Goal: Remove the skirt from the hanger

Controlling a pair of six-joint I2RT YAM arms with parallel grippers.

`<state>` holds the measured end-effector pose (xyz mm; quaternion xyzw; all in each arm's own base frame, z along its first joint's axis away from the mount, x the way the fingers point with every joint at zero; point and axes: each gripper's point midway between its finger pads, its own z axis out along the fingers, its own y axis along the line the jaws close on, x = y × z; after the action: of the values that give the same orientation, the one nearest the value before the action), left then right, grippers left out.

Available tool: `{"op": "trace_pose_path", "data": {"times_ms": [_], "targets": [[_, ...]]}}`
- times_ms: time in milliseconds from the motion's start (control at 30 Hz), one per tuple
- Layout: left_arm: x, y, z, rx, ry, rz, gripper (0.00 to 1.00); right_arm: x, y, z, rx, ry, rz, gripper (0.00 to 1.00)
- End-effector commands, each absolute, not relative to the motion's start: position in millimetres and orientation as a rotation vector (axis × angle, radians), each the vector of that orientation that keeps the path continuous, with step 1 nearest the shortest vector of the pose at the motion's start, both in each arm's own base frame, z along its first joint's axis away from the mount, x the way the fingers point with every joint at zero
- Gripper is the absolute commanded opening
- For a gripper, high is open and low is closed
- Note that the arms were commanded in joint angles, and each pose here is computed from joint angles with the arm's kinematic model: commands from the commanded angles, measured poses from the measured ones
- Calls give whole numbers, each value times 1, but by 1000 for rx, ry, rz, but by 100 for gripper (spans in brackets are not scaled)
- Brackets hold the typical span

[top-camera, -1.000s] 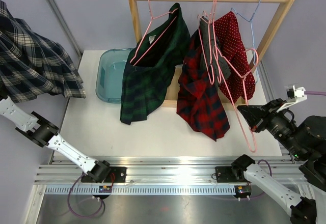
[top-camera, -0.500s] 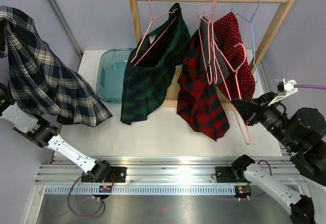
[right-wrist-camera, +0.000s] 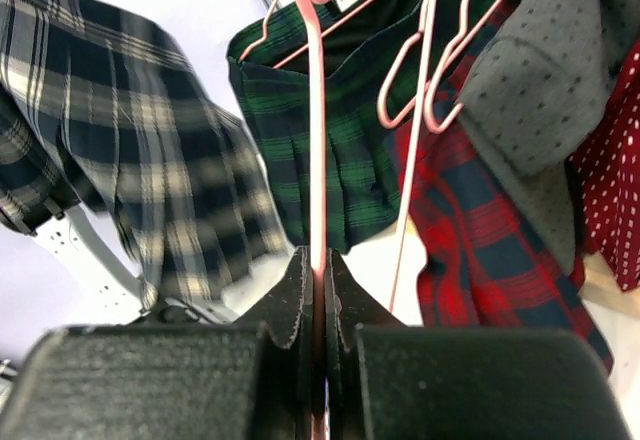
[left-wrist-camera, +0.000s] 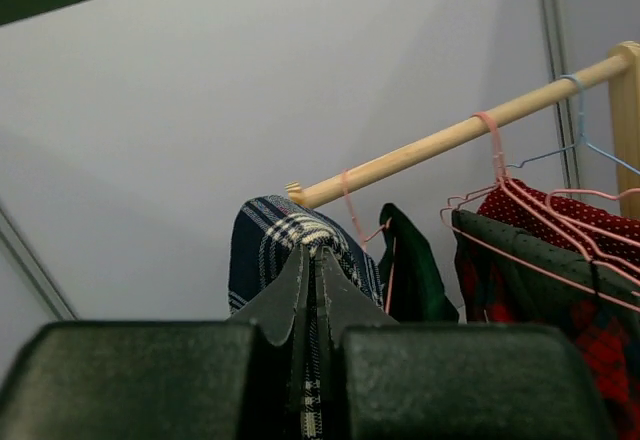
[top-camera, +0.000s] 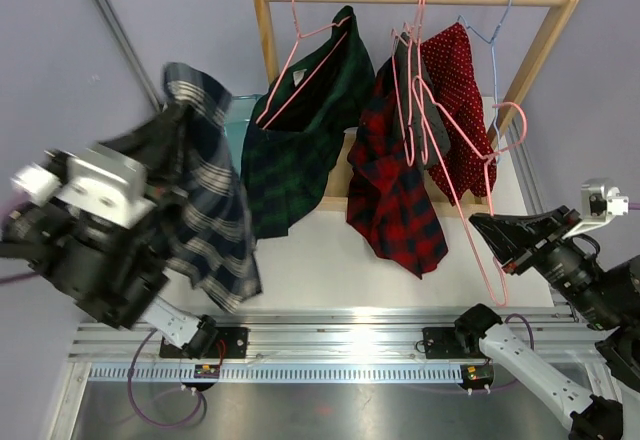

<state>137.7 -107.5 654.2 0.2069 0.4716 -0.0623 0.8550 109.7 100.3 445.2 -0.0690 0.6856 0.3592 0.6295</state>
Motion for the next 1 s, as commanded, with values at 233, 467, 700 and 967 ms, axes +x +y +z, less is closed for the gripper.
{"op": "trace_pose_path", "data": {"times_ms": [233,467,700,967], "targets": [[70,-210,633,503,1080,-2,0,82,84,435,-101,1577,868,0],[136,-120,630,218,1203,-225,0,73,76,434,-99,1571,864,0],[194,-124,617,242,1293,285,0,81,77,422,-90,1603,833,0],[182,-16,633,-110,1200,-56,0,86,75,414,-82,1622,802,0]]}}
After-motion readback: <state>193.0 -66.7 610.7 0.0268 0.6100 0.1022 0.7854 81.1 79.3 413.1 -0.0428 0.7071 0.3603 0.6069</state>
